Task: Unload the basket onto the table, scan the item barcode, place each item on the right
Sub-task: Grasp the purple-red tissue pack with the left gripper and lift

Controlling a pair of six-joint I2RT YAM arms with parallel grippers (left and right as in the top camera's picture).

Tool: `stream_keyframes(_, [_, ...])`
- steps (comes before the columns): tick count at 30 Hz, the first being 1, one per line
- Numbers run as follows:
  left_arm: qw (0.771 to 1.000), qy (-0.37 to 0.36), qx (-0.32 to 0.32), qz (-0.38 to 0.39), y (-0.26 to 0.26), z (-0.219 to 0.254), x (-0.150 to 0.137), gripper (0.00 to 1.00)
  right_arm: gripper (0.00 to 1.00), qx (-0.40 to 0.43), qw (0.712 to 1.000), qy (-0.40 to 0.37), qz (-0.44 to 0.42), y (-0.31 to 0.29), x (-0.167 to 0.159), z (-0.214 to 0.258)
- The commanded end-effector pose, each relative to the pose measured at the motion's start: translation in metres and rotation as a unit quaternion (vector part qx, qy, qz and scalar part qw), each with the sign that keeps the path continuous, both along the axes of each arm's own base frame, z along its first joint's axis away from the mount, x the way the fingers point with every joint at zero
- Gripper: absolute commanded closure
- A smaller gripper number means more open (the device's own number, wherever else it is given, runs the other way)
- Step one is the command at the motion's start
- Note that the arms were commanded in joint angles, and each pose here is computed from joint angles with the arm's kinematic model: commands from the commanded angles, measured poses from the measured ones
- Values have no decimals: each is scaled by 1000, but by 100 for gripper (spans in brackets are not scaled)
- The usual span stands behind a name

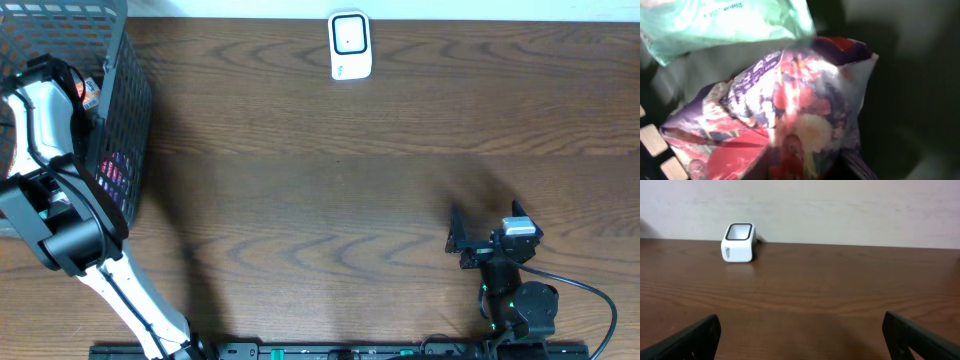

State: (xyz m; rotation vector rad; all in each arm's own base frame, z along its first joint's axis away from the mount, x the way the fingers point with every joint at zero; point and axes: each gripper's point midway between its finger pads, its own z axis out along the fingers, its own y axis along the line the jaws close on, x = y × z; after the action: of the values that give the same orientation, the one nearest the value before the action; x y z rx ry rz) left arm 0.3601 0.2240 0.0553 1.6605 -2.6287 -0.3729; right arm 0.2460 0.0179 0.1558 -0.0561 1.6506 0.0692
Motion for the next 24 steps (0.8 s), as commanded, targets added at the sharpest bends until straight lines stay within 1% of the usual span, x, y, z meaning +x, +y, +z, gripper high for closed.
stream_keyframes(1, [999,19,-38,2,-13,-16,-9,93,1,-8,1000,1,1,1,0,-1])
stream_keyframes(4, [999,-8,-38,2,-14,1,-3,93,1,-8,1000,1,1,1,0,-1])
stream_keyframes(8, [998,-54,-15,1,-10,38,4,93,1,-8,1000,1,1,1,0,-1])
stream_keyframes(12, [992,-125,20,-2,-7,91,10,93,1,-8,1000,1,1,1,0,-1])
stream_keyframes(14, [985,-167,41,-4,-6,122,12,93,1,-8,1000,1,1,1,0,-1])
stream_keyframes(19, [955,-280,99,-9,-9,208,7,93,1,-8,1000,1,1,1,0,-1])
stream_keyframes(21, [937,-327,123,-11,-13,245,-1,93,1,-8,1000,1,1,1,0,-1])
stream_keyframes(22, [924,-356,138,-13,-17,269,-8,93,1,-8,1000,1,1,1,0,-1])
stream_keyframes(24, [906,-395,153,-16,-24,300,-19,93,1,-8,1000,1,1,1,0,-1])
